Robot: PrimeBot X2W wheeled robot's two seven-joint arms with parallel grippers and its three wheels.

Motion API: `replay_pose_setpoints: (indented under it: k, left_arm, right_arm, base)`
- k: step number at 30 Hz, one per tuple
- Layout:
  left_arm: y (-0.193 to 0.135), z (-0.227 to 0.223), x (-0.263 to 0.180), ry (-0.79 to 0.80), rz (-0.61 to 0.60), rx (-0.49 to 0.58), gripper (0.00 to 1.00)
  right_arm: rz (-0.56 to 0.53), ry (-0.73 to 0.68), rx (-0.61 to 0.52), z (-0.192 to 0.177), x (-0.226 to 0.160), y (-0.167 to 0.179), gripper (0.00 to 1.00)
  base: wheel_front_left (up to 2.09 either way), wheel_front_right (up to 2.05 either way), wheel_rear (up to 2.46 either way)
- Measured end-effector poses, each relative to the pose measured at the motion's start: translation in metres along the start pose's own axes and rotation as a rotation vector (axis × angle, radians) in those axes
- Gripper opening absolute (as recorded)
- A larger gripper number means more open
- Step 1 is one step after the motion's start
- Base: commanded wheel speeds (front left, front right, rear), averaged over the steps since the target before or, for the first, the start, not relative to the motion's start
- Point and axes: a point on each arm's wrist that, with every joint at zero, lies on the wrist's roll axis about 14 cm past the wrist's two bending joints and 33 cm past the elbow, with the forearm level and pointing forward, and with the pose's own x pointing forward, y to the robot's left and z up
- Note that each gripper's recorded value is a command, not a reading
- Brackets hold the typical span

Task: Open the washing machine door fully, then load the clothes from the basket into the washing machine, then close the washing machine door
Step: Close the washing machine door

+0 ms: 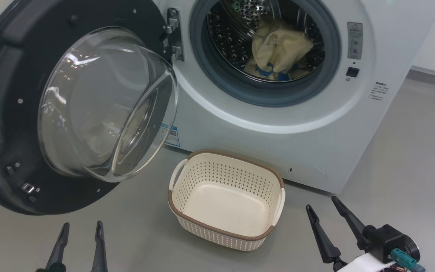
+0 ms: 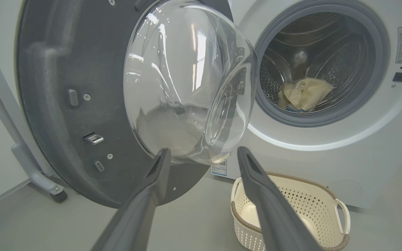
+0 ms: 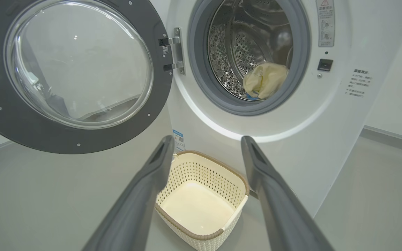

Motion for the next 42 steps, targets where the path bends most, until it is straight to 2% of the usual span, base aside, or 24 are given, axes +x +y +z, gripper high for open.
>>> replay_pose_setpoints:
  k: [8, 24, 25, 26, 27, 28, 36, 42]
  left_arm:
    - [0.027, 0.003, -0.016, -0.008, 0.098, 0.006, 1.0]
    - [0.03, 0.006, -0.019, -0.021, 0.113, 0.0, 1.0]
    - [0.03, 0.006, -0.019, -0.021, 0.113, 0.0, 0.53]
    - [0.031, 0.006, -0.019, -0.022, 0.118, 0.002, 0.53]
    - [0.031, 0.007, -0.019, -0.023, 0.118, 0.002, 0.13]
    - [0.031, 0.007, -0.019, -0.024, 0.119, 0.002, 0.0]
    - [0.031, 0.012, -0.018, -0.041, 0.118, 0.002, 0.0]
    - [0.018, 0.018, -0.015, -0.06, 0.069, -0.084, 0.0]
  right_arm:
    - [0.099, 0.02, -0.002, -0.003, 0.014, 0.026, 1.0]
    - [0.112, 0.03, 0.01, -0.007, 0.016, 0.032, 1.0]
    - [0.112, 0.03, 0.01, -0.007, 0.016, 0.032, 1.0]
    - [0.113, 0.032, 0.01, -0.008, 0.016, 0.032, 1.0]
    - [0.113, 0.032, 0.01, -0.008, 0.016, 0.032, 1.0]
    - [0.113, 0.032, 0.009, -0.008, 0.017, 0.032, 1.0]
    - [0.128, 0.027, 0.009, -0.006, 0.02, 0.035, 1.0]
    - [0.129, 0.034, 0.012, -0.008, 0.02, 0.034, 1.0]
  base:
    - [0.0, 0.0, 0.0]
    - [0.0, 0.0, 0.0]
    - [0.0, 0.0, 0.0]
    - [0.0, 0.0, 0.0]
    - [0.0, 0.0, 0.0]
    - [0.0, 0.0, 0.0]
    - [0.0, 0.0, 0.0]
    - [0.0, 0.0, 0.0]
